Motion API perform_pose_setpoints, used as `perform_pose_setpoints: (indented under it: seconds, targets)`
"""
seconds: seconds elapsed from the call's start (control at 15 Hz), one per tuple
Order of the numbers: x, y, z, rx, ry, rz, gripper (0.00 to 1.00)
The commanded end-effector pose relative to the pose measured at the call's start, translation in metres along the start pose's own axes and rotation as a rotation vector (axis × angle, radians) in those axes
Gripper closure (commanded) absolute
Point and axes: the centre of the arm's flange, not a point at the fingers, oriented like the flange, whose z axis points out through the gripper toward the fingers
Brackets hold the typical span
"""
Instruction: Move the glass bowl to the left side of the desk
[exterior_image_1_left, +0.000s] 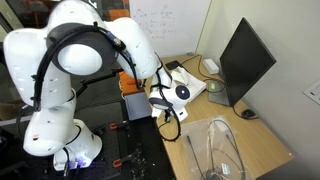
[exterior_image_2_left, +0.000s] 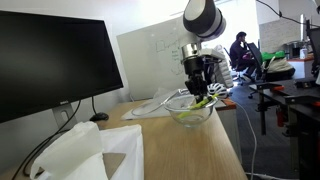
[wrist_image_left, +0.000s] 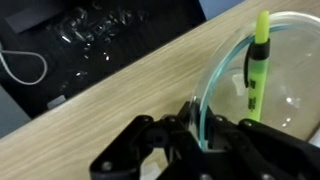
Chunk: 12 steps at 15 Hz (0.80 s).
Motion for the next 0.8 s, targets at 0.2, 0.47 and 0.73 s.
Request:
perform_pose_setpoints:
  seconds: [0.2,0.47,0.73]
  targets:
    - [0.002,0.003,-0.005,0.037,0.043,0.003,0.97]
    - [-0.001,-0.029,0.004,0.042,0.031,-0.038,0.97]
    - [-0.014,-0.076,0.022,0.031,0.018,-0.107,0.97]
